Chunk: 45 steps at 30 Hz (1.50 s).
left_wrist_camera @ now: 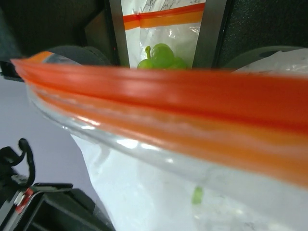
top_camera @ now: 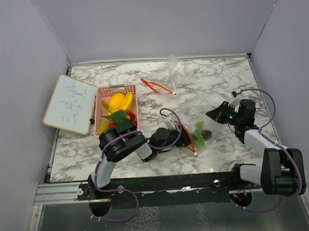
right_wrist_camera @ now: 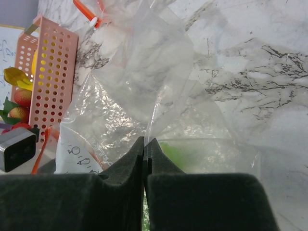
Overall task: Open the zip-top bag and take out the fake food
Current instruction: Pick up the fake fruit from the zipper food storage bag.
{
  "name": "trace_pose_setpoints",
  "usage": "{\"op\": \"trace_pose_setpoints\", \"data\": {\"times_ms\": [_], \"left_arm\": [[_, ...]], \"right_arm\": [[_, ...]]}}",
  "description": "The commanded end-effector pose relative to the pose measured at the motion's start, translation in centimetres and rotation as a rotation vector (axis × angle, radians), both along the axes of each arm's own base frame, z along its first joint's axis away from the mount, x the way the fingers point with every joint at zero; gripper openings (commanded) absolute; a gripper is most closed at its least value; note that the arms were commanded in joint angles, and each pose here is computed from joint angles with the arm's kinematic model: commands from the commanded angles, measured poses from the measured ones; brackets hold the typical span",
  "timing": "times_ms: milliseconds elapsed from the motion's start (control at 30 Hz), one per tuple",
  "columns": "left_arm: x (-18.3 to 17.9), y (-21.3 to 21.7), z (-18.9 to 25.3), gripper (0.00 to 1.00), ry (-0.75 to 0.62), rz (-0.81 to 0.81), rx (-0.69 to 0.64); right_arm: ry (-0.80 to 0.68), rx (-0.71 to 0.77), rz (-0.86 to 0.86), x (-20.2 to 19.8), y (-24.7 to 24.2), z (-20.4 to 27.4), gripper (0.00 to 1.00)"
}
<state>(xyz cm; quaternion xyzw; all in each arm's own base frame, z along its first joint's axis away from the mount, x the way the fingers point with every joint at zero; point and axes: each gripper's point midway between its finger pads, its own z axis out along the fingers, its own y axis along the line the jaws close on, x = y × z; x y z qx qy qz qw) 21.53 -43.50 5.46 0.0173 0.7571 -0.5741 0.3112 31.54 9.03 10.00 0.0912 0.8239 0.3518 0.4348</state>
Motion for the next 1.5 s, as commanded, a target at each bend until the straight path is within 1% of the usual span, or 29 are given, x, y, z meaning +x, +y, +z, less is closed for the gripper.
{"op": "trace_pose_setpoints", "data": {"times_ms": [0, 33, 100, 133, 200, 233, 300, 333, 367, 533, 633, 700, 800, 967, 1100, 1233, 1467], "left_arm": [[-1.3, -1.5, -1.2, 0.56, -0.107, -0.029, 0.176], [-1.6, -1.8, -1.7, 0.57, -0.118, -0.034, 0.209], [-2.2, -2.4, -2.4, 0.58, -0.126, -0.046, 0.232], [-2.5, -2.7, -2.5, 0.61, -0.125, -0.055, 0.234], [-2.6, -3.3, -3.1, 0.73, -0.119, -0.065, 0.257], [-2.6, -3.6, -3.5, 0.77, -0.118, -0.072, 0.283], [-2.5, -4.1, -4.3, 0.77, -0.12, -0.088, 0.323], [-2.5, -4.3, -4.3, 0.74, -0.12, -0.091, 0.32], [-2.6, -4.5, -4.1, 0.7, -0.121, -0.094, 0.308], [-2.6, -4.7, -3.5, 0.36, -0.123, -0.095, 0.278], [-2.7, -4.9, -3.5, 0.24, -0.119, -0.103, 0.278], [-2.8, -5.0, -3.2, 0.2, -0.118, -0.107, 0.266], [-2.9, -4.6, -2.5, 0.18, -0.123, -0.103, 0.254], [-3.0, -3.1, -0.3, 0.19, -0.134, -0.101, 0.219], [-3.6, -1.2, 0.4, 0.2, -0.142, -0.116, 0.269], [-4.0, 0.4, 1.6, 0.2, -0.136, -0.097, 0.282], [-2.6, 5.4, 2.4, 0.2, -0.11, -0.02, 0.337]], "right_arm": [[-0.029, 0.001, 0.021, -0.4, 0.2, 0.6, 0.02], [-0.03, 0.001, 0.022, -0.4, 0.2, 0.6, 0.02], [-0.028, 0.003, 0.022, -0.5, 0.2, 0.5, 0.02], [-0.029, 0.003, 0.022, -0.5, 0.2, 0.6, 0.02], [-0.027, 0.005, 0.022, -0.6, 0.2, 0.5, 0.02], [-0.028, 0.005, 0.022, -0.6, 0.2, 0.5, 0.02], [-0.03, 0.004, 0.023, -0.6, 0.2, 0.6, 0.02], [-0.03, 0.002, 0.022, -0.7, 0.2, 0.6, 0.02], [-0.032, 0.0, 0.023, -0.6, 0.2, 0.7, 0.02], [-0.03, -0.002, 0.021, -0.7, 0.1, 0.7, 0.02], [-0.026, 0.001, 0.023, -0.7, 0.2, 0.6, 0.02], [-0.03, 0.0, 0.023, -0.7, 0.2, 0.8, 0.02], [-0.031, -0.004, 0.021, -0.5, 0.1, 1.0, 0.02], [-0.015, -0.02, -0.016, -0.8, -0.4, 0.3, 0.02], [-0.052, -0.047, -0.057, -0.6, -1.1, 1.0, 0.02], [-0.03, -0.066, -0.062, -0.4, -1.4, 0.6, 0.02], [-0.049, -0.097, -0.124, -0.2, -2.4, 0.3, 0.02]]}}
